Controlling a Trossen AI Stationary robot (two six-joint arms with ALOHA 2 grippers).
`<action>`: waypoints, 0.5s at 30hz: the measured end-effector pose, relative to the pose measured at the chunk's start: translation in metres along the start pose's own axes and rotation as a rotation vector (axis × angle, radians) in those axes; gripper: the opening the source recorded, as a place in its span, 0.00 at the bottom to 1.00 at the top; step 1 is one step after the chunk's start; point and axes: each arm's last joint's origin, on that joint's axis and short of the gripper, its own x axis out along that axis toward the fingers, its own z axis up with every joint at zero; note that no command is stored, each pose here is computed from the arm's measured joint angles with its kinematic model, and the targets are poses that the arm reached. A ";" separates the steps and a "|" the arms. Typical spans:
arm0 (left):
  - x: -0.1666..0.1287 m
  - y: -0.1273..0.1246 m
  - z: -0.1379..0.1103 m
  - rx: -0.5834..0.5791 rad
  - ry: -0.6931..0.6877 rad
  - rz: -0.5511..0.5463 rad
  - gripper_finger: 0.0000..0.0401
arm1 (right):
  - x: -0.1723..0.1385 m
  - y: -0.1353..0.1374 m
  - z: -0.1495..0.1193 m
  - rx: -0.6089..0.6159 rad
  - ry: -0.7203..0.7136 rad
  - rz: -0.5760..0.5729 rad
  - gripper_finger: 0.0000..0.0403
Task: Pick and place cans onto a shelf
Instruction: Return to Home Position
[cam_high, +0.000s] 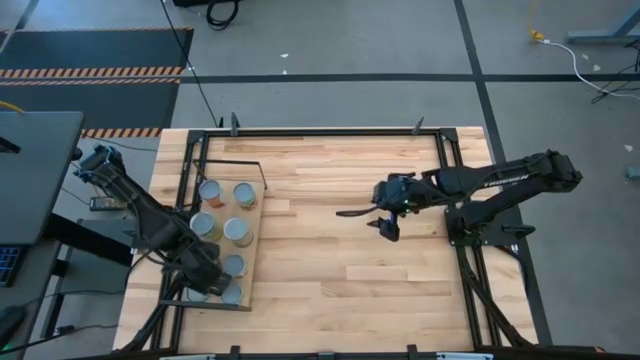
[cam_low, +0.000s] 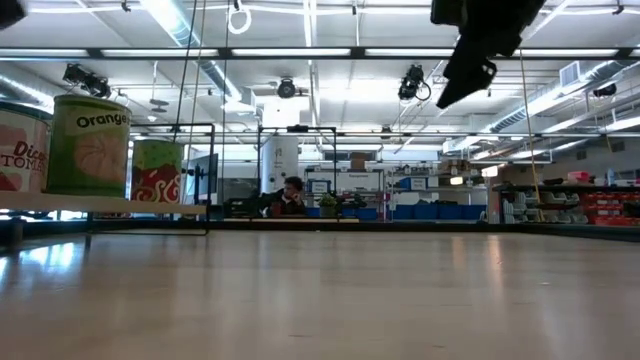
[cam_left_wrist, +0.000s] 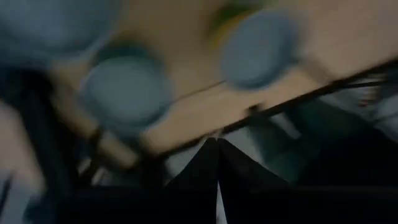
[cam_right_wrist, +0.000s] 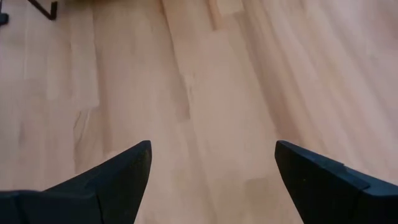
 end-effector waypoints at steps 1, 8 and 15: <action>-0.005 -0.004 -0.001 0.035 -0.050 -0.045 0.02 | 0.000 0.000 0.002 -0.040 -0.018 0.002 0.87; -0.038 -0.037 -0.002 0.313 -0.657 -0.438 0.02 | -0.006 0.005 0.025 -0.128 -0.247 0.131 0.86; -0.077 -0.072 0.005 0.700 -1.118 -0.532 0.01 | -0.031 0.011 0.042 -0.194 -0.514 0.197 0.86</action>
